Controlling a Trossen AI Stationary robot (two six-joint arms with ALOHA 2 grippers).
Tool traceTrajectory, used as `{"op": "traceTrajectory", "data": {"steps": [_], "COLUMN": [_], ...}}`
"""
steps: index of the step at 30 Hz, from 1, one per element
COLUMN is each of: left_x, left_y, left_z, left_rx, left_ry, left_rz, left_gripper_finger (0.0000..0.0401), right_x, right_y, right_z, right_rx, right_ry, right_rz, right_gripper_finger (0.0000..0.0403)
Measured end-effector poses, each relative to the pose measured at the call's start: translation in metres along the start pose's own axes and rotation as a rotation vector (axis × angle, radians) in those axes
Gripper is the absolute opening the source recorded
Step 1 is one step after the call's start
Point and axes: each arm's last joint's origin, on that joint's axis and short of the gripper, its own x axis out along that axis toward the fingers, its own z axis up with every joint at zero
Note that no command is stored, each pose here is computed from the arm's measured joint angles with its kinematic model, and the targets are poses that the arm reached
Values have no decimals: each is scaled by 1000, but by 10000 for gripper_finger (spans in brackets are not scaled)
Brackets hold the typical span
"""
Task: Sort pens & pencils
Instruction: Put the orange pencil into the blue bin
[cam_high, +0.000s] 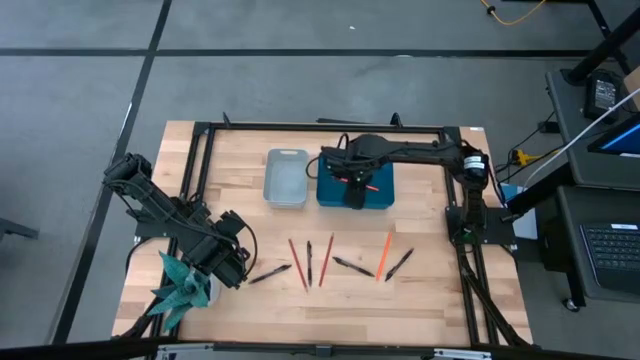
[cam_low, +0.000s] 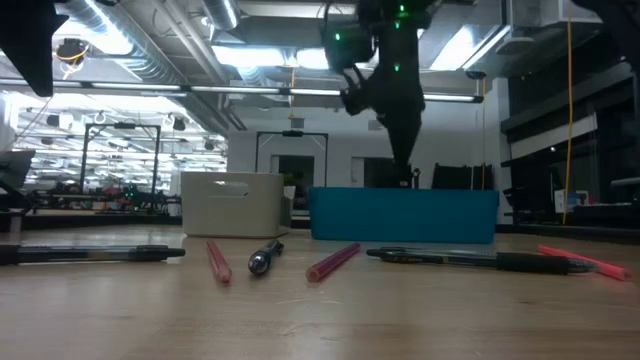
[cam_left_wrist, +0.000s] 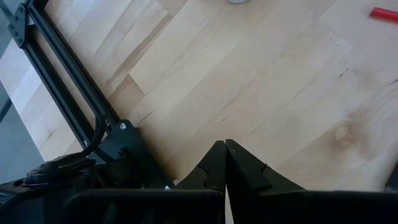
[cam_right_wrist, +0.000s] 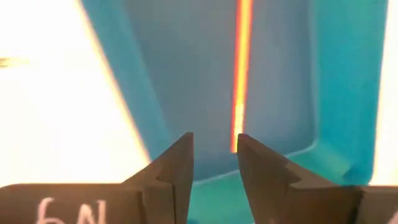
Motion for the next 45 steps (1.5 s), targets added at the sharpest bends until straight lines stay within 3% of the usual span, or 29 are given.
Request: {"op": "traceTrajectory", "data": {"steps": [9, 18, 24, 27, 32, 45], "left_x": [0, 0, 0, -1, -2, -2], "left_y": [0, 0, 0, -1, -2, -1], "left_z": [0, 0, -1, -2, -5, -4], "left_rx": [2, 2, 4, 10, 17, 66], "left_ry": [0, 0, -1, -4, -8, -69], "left_rz": [-1, -1, -4, -7, -22, -16], "left_gripper_finger": [0, 0, 0, 0, 0, 0], "right_x": [-14, -22, -26, -27, -24, 12], "right_y": [62, 141, 179, 186, 183, 177], "right_z": [-17, -42, -58, -67, -77, -88], "right_rx": [-35, -145, -183, -165, -20, 298], "right_ry": [60, -19, -92, -94, -39, 47], "right_rz": [102, 130, 143, 76, -17, -79], "right_gripper_finger": [125, 125, 125, 125, 125, 125]}}
